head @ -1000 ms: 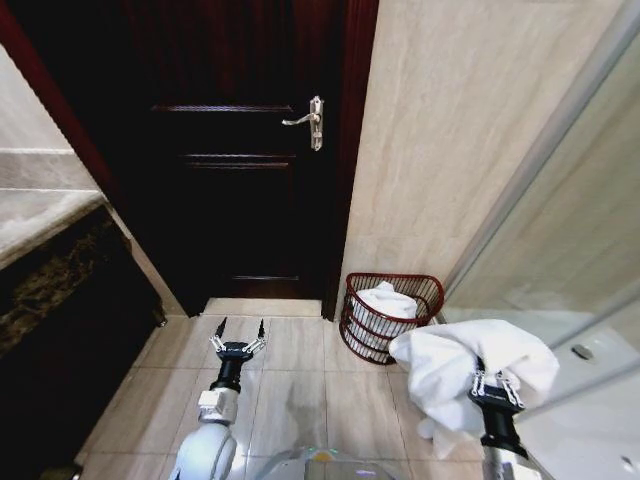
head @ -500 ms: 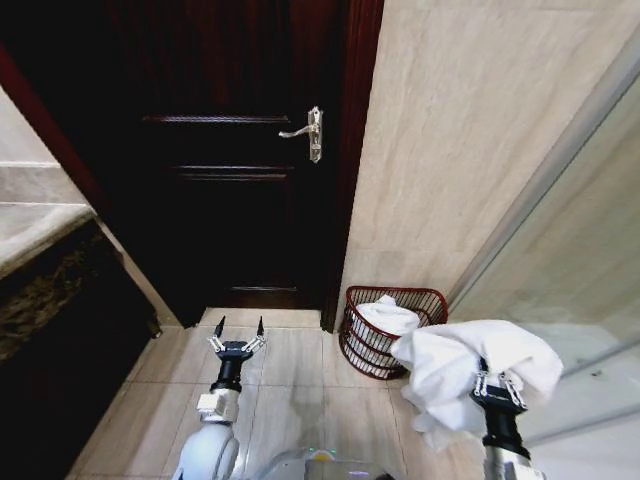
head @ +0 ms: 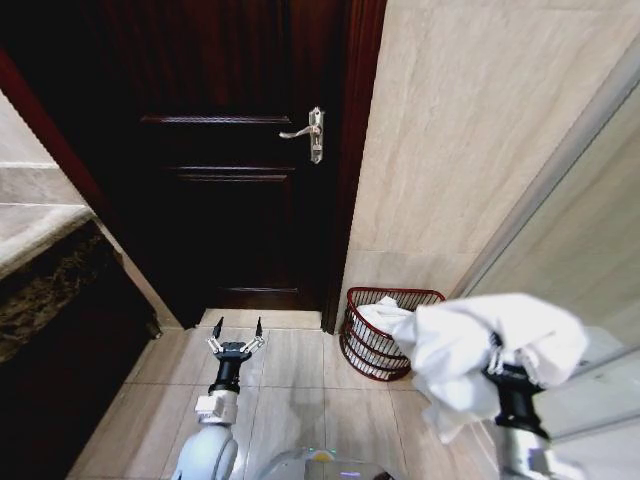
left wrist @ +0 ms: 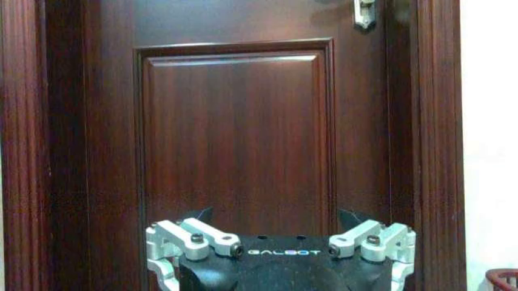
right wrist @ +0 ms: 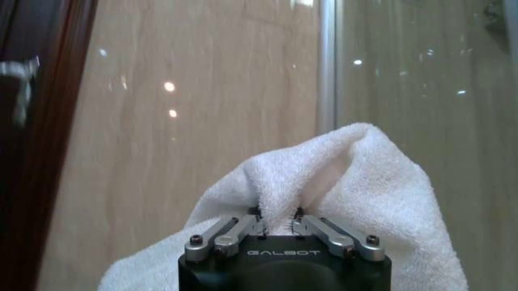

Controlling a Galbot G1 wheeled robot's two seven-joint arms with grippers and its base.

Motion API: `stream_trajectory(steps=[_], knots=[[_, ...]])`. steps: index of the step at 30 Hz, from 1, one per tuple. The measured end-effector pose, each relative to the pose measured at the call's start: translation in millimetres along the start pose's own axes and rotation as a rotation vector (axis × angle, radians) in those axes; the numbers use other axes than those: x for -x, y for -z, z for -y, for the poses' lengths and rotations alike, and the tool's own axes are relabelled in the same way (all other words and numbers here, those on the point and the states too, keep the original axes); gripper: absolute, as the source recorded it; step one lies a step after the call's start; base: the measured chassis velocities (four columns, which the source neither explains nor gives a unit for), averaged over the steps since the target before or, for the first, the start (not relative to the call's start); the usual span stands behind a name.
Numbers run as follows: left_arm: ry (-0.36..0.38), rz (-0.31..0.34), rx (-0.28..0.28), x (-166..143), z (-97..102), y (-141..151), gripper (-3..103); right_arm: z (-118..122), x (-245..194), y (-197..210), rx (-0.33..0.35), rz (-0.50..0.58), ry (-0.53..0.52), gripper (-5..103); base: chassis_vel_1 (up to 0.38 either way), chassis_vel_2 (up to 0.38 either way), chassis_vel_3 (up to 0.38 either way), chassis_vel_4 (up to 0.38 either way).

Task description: Discard the used towel into the hamper.

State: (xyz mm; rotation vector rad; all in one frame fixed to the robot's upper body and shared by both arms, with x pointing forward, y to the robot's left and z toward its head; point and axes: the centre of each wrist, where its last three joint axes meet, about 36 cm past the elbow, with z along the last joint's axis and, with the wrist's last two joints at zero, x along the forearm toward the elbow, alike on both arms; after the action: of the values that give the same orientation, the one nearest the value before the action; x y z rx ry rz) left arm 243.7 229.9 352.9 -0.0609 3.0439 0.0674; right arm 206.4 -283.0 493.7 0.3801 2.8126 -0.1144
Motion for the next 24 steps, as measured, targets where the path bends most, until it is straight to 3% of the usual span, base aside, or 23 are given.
stream_trajectory(steps=[3,8,18,24], knots=[[0.001,-0.002,0.002,0.5,0.4,-1.2,100,-12.2,37.2,27.7,0.082,0.003,0.023,14,0.000,0.000,0.000,0.000],[0.011,-0.003,0.007,2.2,-1.3,0.8,100,-7.4,72.8,48.4,0.181,-0.036,0.110,14,0.000,0.000,0.000,0.000],[0.077,0.034,0.034,-1.4,-14.6,20.8,100,-0.7,115.0,85.3,0.221,0.083,0.250,14,0.000,0.000,0.000,0.000],[0.131,0.034,0.055,-7.4,-11.1,23.1,100,-2.2,153.5,136.6,0.234,0.255,0.335,14,0.000,0.000,0.000,0.000]])
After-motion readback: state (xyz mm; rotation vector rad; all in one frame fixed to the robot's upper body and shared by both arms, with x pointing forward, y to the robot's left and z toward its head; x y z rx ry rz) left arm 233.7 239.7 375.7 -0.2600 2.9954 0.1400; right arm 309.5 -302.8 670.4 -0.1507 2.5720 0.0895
